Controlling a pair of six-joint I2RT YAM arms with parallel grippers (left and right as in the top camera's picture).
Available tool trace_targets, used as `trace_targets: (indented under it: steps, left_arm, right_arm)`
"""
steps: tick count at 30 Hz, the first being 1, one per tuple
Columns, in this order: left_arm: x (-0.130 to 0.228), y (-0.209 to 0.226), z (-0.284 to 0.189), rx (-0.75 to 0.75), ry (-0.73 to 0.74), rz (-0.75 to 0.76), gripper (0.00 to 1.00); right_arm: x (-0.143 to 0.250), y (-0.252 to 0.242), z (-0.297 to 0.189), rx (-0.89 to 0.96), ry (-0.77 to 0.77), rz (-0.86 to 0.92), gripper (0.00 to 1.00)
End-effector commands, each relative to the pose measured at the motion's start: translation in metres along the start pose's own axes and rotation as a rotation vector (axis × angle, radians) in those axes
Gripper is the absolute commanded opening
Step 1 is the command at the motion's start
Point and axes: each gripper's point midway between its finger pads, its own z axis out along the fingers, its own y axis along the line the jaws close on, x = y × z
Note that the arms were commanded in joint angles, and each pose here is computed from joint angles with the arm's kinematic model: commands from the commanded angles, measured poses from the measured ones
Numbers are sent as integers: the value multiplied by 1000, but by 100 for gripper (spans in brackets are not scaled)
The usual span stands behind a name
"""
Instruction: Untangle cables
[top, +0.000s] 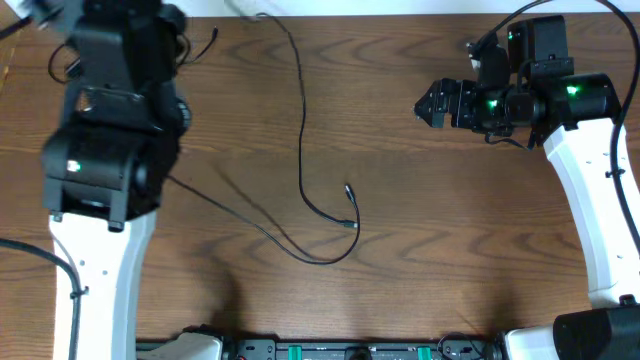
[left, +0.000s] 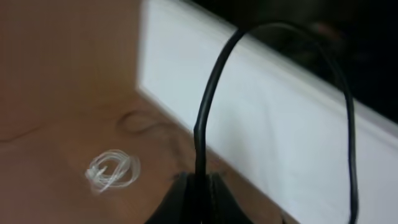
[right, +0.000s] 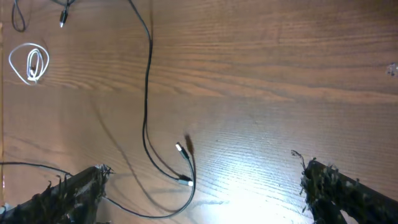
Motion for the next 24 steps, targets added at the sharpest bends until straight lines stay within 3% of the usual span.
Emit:
trace_targets:
  steps: [1,11,24]
  left_arm:
    - [-12,40,3,-117,-32,-213,8]
    - [-17,132,16,-404,-37,-285,7]
    - [18,241,42,-772,37,-301,7]
  right_arm:
    - [-1,-1,-3,5,-10,4,99]
    - [-3,-1,-3,6,-16,1,99]
    - [-5,0,-3,2,-27,-4,99]
